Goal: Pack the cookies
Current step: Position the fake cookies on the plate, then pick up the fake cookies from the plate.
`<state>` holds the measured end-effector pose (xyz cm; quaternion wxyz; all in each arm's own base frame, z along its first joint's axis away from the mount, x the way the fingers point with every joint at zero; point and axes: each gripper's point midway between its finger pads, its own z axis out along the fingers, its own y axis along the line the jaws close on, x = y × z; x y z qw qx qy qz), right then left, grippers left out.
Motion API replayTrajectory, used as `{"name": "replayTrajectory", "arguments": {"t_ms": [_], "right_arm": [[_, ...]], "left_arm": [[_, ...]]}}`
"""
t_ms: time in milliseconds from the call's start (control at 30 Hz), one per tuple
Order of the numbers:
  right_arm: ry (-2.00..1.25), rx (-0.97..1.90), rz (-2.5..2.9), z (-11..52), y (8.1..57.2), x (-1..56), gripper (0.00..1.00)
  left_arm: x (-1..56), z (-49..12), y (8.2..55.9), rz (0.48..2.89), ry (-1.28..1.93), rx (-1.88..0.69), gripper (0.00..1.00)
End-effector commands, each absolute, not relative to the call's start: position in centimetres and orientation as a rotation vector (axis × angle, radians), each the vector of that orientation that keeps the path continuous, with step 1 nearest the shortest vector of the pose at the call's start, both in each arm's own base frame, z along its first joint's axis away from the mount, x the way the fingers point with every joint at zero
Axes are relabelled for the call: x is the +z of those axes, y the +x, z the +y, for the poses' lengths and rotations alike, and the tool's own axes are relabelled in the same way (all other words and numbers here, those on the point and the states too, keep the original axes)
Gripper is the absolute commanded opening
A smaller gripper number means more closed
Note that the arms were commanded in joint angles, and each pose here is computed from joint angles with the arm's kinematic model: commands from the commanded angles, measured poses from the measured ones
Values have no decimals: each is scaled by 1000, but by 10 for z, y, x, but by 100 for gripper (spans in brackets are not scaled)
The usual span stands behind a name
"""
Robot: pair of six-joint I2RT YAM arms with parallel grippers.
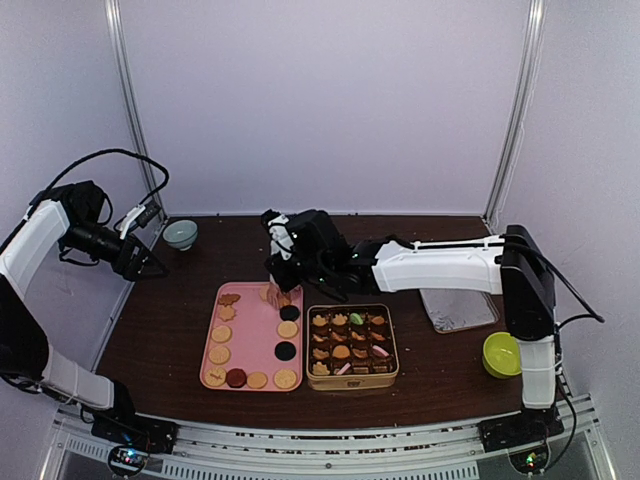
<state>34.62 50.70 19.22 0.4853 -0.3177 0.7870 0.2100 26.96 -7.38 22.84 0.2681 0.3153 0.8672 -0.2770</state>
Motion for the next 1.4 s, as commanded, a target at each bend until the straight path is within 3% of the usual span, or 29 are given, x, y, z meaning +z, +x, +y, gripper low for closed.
{"name": "replayTrajectory", "arguments": {"t_ms": [0,367,800,1367], "right_arm": [[-804,673,1855,525,299,230,37],[-890,715,1819,539,256,244,35],[-831,587,1790,535,295,258,41],[-818,569,1868,538,332,220,44]], "left_arm": [[234,-75,270,2313,857,-764,97],[233,-77,268,2307,858,-780,97],[234,-76,266,2309,861,-771,97],[233,-75,267,2313,866,-764,97]]}}
